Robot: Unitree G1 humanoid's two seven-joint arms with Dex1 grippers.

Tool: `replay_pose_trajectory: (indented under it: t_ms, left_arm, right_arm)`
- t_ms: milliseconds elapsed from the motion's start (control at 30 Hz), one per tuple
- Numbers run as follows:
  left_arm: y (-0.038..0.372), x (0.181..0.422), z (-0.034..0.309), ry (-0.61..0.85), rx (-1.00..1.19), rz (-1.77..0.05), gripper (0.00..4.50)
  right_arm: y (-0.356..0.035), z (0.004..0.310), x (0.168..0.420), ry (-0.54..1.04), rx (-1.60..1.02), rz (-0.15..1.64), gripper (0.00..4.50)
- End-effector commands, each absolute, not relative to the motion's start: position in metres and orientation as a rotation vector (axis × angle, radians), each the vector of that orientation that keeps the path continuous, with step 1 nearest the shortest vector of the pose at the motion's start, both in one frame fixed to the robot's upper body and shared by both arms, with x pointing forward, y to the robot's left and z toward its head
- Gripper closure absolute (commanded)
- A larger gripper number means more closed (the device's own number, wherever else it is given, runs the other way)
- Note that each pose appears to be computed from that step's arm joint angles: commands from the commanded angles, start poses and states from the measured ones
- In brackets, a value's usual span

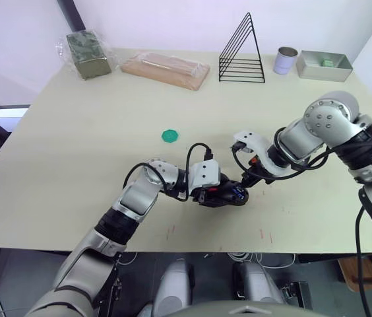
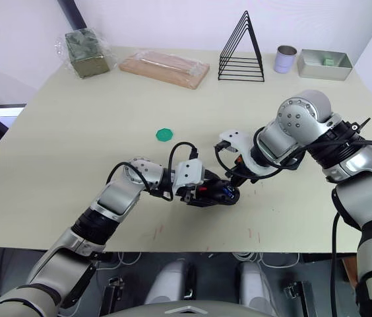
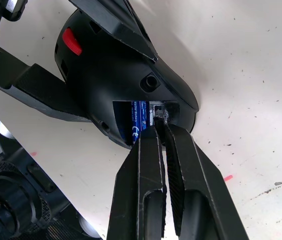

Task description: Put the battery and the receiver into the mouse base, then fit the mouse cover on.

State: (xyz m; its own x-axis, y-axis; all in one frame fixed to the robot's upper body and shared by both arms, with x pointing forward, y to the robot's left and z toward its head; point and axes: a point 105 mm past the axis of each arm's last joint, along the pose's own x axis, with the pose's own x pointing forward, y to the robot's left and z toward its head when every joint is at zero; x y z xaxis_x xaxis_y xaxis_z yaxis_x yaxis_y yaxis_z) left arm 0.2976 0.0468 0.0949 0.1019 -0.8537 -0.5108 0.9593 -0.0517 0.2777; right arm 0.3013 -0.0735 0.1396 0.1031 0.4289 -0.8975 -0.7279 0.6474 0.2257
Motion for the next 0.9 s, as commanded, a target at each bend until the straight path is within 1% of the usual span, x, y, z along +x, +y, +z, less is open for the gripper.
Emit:
replay_pose_trajectory:
  t_ms: [33,400,900]
  left_arm:
    - [0.045,0.294,0.098,0.191,0.660,-1.502,1.64]
    - [0.045,0.294,0.097,0.195,0.655,-1.501,1.64]
    - [0.045,0.293,0.095,0.198,0.654,-1.503,1.64]
  right_arm:
    - [-0.071,0.144,0.300,1.172,-0.302,0.888,4.50]
    - [-0.068,0.144,0.299,1.168,-0.299,0.906,4.50]
    - [-0.076,0.134,0.300,1.181,-0.345,0.859,4.50]
